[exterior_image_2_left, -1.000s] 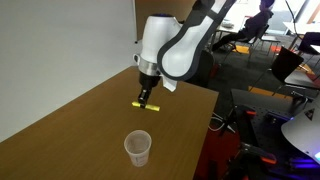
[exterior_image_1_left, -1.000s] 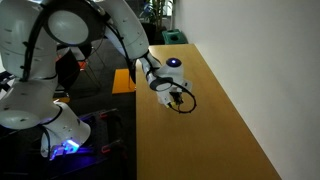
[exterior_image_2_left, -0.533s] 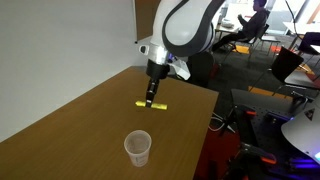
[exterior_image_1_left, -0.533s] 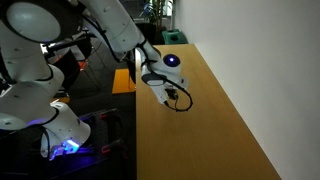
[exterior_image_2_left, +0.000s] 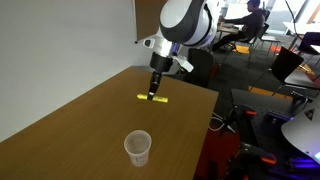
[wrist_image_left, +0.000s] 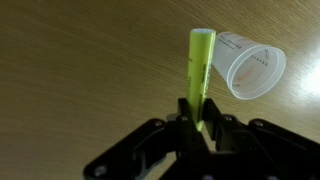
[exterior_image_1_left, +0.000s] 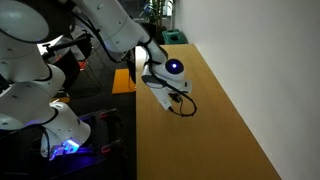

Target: Pick up the pen from the table and put it in the cup.

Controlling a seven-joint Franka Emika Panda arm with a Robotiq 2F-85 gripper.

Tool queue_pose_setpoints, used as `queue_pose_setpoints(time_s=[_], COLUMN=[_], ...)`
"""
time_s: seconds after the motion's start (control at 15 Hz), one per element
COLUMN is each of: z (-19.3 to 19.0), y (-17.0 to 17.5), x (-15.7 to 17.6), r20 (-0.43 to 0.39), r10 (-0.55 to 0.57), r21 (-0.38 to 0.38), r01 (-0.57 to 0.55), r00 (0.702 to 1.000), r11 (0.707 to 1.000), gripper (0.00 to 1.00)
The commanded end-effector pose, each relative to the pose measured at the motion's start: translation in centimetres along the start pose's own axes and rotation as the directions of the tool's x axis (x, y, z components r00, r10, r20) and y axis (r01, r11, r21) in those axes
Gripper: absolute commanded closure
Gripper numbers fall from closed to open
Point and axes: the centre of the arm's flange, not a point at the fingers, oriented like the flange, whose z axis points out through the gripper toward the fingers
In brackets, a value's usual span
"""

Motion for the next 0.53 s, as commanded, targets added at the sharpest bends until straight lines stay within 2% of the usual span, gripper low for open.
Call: queue_pose_setpoints(time_s=[0.0, 0.47], z=[-1.4, -1.2], y=[1.3, 1.5], x=[-0.1, 1.8], r20=[-0.036, -0.086], r10=[-0.069, -0.221], r21=[0.019, 0.043], r01=[0.069, 0.226], r00=[0.997, 0.971], r11=[0.997, 0.973], gripper=[0.95, 0.95])
